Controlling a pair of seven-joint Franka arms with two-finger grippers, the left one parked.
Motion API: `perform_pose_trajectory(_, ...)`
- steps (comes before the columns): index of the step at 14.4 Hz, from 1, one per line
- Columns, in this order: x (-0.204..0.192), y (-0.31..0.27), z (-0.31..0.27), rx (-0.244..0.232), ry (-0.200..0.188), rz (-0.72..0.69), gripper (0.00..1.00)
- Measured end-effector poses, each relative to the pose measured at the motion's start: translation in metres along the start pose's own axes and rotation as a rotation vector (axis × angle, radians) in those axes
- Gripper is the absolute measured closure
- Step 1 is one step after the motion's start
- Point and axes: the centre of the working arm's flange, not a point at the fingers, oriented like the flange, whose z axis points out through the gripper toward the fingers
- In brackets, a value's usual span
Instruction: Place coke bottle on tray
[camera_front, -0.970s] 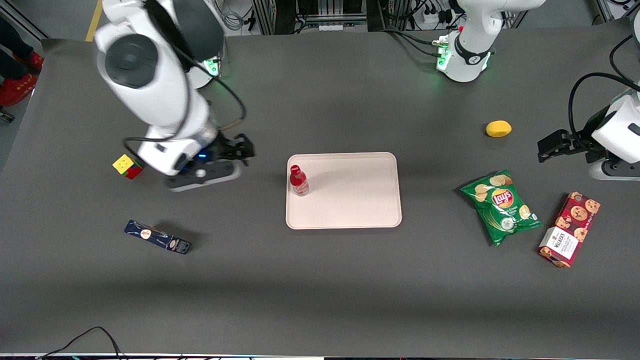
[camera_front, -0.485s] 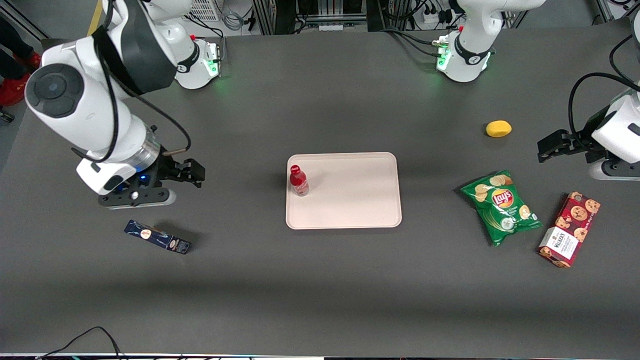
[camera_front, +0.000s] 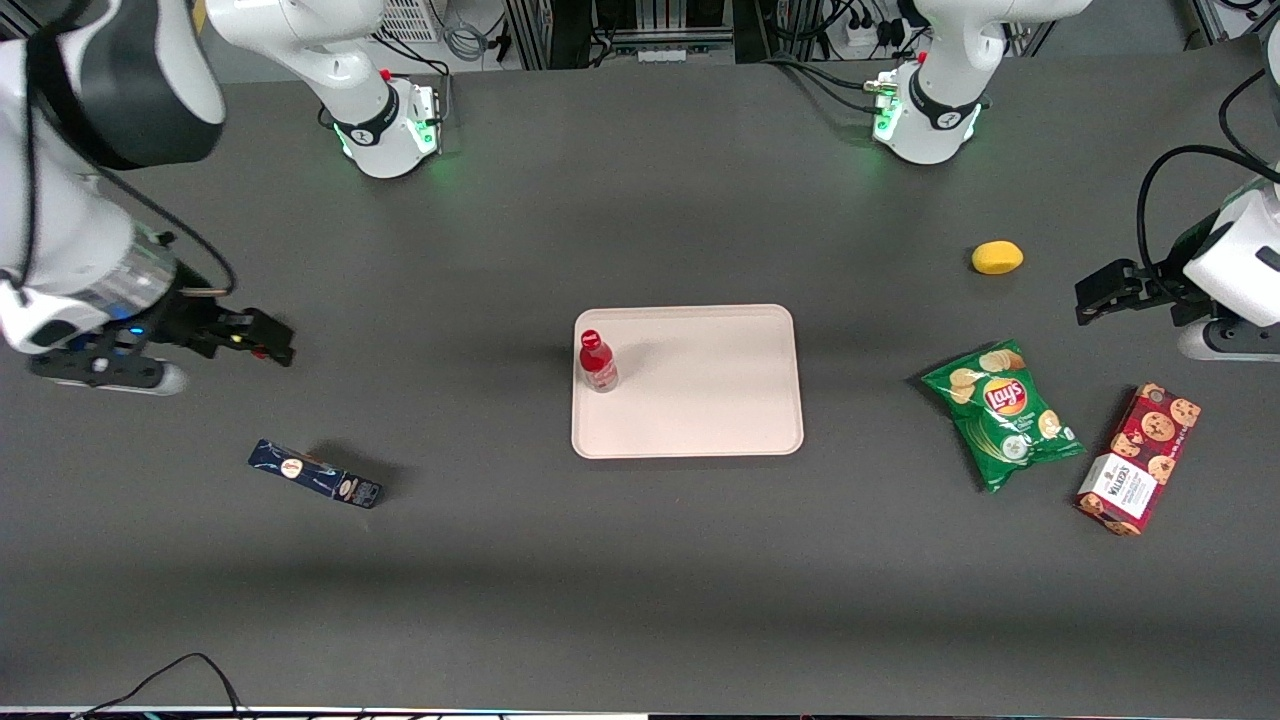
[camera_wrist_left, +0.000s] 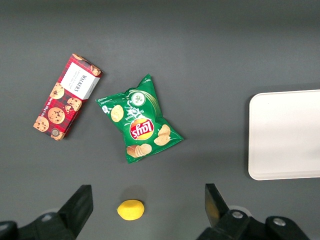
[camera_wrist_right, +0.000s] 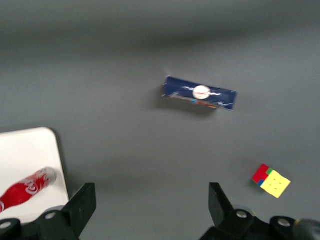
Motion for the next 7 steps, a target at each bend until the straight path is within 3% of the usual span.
perform_pose_trajectory(2, 0.004, 0.022, -0.011, 0.005, 0.014, 0.038, 0.0)
perform_pose_trajectory(7, 0.005, 0.03, -0.02, 0.005, 0.006, 0.051, 0.0)
